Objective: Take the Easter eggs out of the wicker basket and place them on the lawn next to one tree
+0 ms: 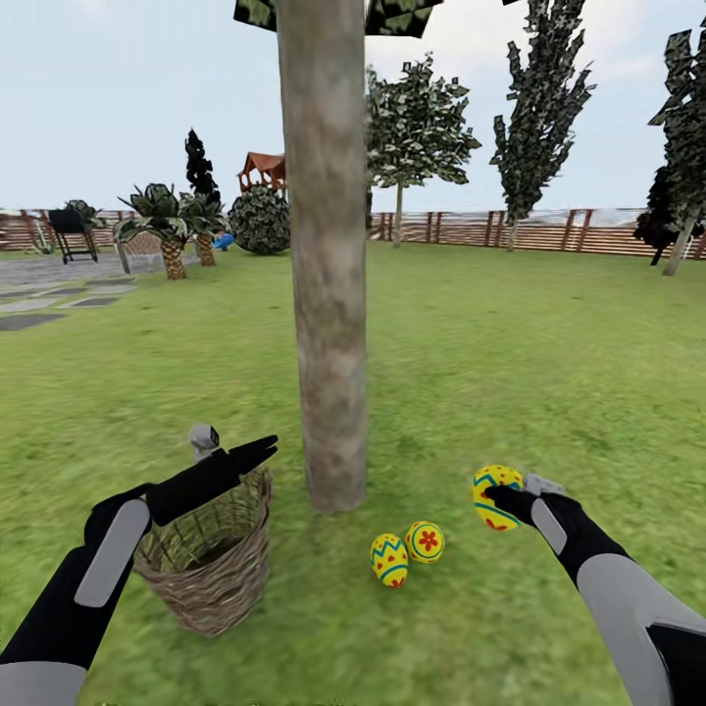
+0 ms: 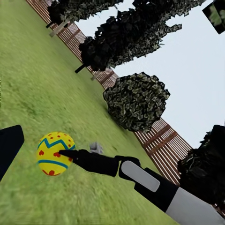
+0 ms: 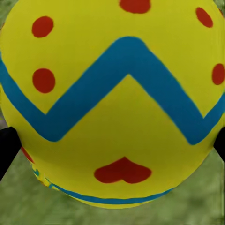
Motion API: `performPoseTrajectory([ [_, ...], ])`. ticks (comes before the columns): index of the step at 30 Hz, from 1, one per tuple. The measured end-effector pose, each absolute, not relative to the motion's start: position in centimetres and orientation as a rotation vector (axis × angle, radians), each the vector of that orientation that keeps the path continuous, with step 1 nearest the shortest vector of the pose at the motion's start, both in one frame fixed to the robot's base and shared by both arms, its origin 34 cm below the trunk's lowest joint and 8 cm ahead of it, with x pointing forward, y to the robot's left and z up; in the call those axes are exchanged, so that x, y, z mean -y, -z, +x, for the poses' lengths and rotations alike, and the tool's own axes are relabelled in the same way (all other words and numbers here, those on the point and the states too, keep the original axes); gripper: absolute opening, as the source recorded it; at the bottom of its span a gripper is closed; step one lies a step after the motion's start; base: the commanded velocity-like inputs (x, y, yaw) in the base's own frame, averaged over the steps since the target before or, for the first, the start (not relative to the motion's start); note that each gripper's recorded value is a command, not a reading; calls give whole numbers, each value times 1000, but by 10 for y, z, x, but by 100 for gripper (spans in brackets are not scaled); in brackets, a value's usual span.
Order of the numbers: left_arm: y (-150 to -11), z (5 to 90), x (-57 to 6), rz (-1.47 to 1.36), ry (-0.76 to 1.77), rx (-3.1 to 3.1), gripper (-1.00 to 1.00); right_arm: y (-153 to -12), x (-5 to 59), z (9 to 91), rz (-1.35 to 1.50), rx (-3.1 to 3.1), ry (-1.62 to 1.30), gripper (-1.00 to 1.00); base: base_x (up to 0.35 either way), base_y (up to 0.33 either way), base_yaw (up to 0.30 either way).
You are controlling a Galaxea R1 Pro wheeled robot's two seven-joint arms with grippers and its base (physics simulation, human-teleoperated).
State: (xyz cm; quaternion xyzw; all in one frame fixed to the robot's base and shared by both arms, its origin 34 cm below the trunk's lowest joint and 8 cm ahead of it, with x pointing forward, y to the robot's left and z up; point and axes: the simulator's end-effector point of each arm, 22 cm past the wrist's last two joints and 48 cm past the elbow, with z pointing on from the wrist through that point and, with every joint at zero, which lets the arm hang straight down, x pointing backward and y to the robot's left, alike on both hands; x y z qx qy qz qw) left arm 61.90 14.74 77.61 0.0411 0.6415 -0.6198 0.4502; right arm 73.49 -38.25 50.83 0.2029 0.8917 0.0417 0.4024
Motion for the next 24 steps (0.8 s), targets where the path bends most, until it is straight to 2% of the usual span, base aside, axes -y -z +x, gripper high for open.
performPoseTrajectory([
  [5, -773, 620, -147, 96, 1537, -1589, 100, -507, 396, 735, 538, -2230, -32, -100, 0, -277, 171],
  [15, -747, 628, -155, 22, 1561, -1625, 100, -497, 396, 733, 539, -2245, -25, -100, 2, -14, 174],
  [24, -740, 630, -155, 12, 1563, -1635, 100, -488, 386, 733, 531, -2262, -32, -100, 162, -219, 175],
])
